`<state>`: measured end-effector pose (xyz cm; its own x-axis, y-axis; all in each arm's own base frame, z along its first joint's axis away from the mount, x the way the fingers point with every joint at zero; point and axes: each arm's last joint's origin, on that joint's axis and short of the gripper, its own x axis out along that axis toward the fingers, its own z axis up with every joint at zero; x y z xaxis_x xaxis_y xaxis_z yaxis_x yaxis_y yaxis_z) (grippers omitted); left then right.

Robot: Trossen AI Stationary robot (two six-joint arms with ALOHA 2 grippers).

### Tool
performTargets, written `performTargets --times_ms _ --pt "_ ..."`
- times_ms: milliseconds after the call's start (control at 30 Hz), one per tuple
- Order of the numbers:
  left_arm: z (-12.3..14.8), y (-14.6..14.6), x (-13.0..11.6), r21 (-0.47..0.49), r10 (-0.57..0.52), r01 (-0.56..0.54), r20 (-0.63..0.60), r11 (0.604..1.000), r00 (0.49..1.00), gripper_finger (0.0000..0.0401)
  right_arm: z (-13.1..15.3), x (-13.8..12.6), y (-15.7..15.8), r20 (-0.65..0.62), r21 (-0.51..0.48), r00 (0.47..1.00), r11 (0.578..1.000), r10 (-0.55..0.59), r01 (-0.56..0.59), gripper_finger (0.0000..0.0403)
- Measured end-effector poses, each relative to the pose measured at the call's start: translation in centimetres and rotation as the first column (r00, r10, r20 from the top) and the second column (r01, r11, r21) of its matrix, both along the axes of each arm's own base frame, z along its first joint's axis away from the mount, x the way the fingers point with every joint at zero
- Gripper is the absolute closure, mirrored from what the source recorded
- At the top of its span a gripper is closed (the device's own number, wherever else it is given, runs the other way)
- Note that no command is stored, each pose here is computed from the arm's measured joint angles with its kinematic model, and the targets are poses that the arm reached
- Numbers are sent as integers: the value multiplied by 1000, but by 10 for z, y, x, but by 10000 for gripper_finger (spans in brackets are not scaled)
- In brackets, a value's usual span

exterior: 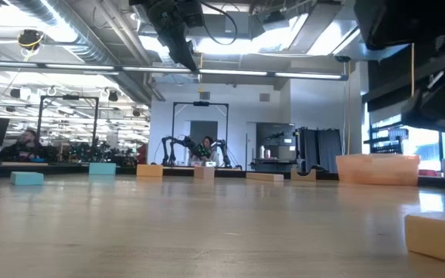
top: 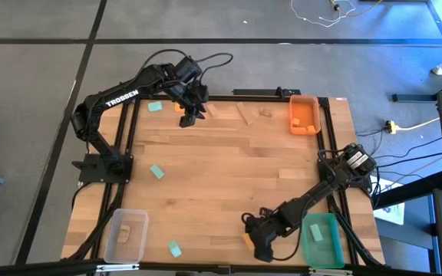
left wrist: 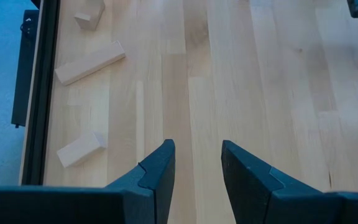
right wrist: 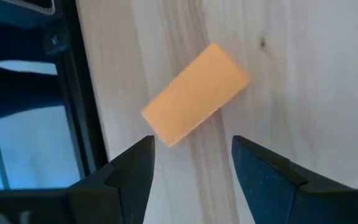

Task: Sort & place blocks by color
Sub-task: Put the orange block into the orange bin

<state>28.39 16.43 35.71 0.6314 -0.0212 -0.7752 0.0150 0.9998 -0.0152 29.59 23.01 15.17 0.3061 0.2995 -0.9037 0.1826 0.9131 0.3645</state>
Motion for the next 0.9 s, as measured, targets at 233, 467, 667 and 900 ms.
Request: performTargets --times_ms 233,467,667,900 --pt "0 0 0 -1 0 0 0 1000 1000 280 0 -1 0 -13 5 1000 1000 -24 24 189" --pt "0 0 0 -6 5 -5 0 1000 1000 280 2 5 -3 -51 67 969 967 -242 245 189" --pt "0 0 0 -7 5 -5 -1 1000 1000 280 7 15 -3 -101 215 890 864 -444 456 189" --pt "0 0 0 17 -25 25 -1 1000 1000 280 19 30 0 -85 396 833 749 -546 531 189"
